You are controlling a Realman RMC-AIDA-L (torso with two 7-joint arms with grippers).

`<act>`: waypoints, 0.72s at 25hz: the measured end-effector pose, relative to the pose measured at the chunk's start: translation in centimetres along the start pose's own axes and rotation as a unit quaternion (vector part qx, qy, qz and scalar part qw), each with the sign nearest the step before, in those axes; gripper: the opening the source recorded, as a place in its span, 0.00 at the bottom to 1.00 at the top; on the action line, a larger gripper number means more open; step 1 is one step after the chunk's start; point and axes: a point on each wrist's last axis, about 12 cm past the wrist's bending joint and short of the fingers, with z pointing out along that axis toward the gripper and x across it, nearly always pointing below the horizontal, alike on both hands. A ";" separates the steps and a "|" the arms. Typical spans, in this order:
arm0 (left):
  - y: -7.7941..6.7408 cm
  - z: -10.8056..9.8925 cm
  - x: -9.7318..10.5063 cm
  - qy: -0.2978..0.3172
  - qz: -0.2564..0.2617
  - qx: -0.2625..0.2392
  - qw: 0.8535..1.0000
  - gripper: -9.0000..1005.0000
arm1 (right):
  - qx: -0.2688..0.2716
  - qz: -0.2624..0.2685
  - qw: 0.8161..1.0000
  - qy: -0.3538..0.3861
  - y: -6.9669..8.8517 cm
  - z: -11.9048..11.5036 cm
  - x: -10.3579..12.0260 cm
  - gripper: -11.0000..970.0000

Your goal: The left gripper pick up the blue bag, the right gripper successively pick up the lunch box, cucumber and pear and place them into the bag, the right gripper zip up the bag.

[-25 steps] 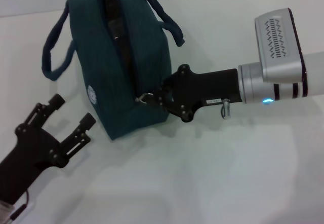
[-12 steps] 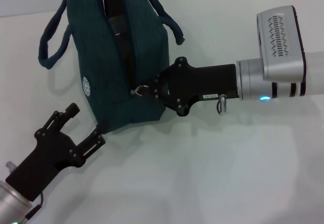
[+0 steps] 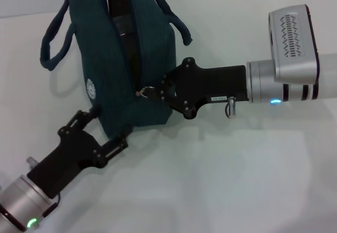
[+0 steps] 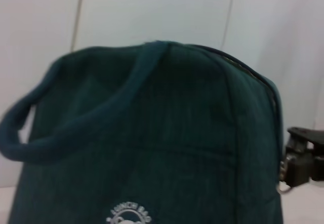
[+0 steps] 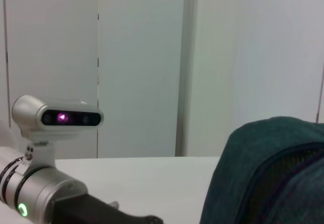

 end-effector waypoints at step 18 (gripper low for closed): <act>-0.5 2.1 0.0 0.010 0.044 0.000 0.999 0.79 | 0.013 0.015 1.000 -0.009 0.3 -0.7 0.5 0.02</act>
